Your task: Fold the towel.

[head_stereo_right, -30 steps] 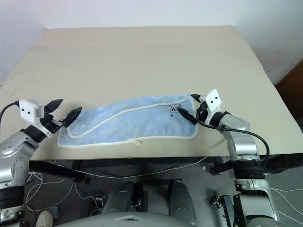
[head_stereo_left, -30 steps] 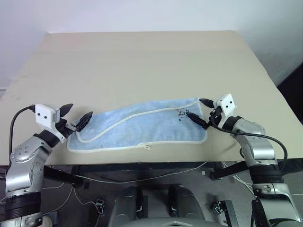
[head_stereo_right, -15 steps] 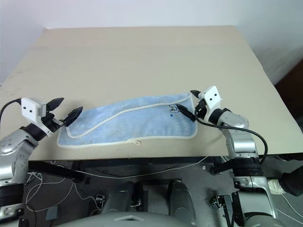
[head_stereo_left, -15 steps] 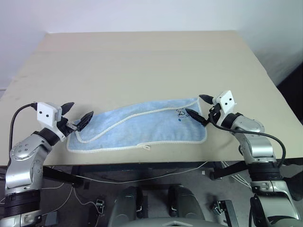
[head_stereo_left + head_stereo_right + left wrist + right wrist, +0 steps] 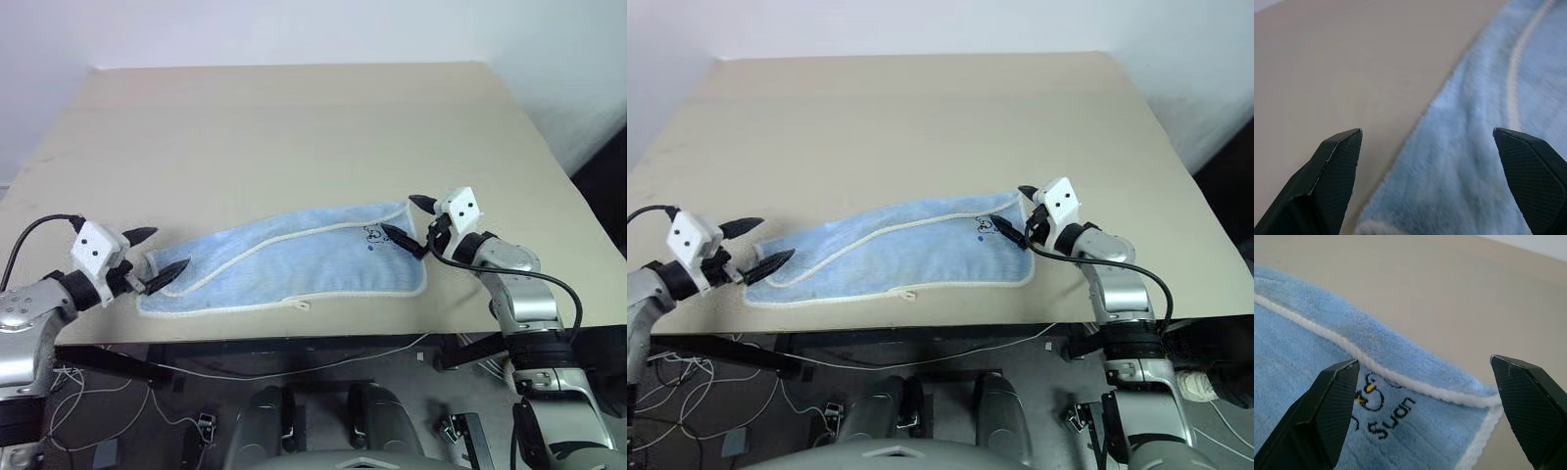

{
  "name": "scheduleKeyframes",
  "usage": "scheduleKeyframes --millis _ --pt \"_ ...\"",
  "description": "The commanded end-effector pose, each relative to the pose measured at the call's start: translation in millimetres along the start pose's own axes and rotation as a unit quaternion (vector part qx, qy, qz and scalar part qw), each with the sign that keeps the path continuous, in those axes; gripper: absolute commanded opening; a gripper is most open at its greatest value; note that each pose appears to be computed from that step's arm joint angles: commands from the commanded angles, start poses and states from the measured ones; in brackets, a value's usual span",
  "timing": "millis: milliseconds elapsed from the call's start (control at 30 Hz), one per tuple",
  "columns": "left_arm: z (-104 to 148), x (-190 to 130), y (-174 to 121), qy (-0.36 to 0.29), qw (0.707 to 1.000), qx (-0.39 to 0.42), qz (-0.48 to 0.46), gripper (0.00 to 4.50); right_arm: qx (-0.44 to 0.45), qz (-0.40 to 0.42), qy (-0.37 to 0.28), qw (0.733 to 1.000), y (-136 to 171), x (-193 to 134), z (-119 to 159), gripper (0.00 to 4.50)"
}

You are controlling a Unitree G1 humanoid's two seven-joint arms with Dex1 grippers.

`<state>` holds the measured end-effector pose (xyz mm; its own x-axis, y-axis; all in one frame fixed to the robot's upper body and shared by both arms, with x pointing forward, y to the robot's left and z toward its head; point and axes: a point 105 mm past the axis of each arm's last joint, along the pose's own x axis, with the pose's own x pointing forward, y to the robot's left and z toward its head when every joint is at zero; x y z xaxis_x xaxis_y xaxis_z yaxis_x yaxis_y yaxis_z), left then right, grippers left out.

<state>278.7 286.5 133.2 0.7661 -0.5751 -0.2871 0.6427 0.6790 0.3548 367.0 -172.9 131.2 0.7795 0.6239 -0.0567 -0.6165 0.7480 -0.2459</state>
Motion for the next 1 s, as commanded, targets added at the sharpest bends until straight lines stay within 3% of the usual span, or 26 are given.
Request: scheduleKeyframes --millis 33,300,567,1000 --pt "1.1 -11.7 0.4 0.040 0.993 0.093 -0.057 4.48 -0.007 0.000 -0.021 1.000 4.8 1.3 7.3 4.50" --pt "-12.8 -6.5 -7.2 0.071 0.972 0.182 -0.133 4.48 0.007 -0.008 -0.019 1.000 12.0 0.4 0.3 4.50" --pt "-24.2 8.6 -6.2 0.080 0.959 0.239 -0.128 4.48 0.009 -0.019 -0.020 1.000 11.3 -4.2 0.2 4.50" --pt "-23.1 13.0 -5.1 0.052 0.972 0.204 -0.108 4.48 0.004 -0.020 -0.022 1.000 9.0 -2.9 4.5 4.50"
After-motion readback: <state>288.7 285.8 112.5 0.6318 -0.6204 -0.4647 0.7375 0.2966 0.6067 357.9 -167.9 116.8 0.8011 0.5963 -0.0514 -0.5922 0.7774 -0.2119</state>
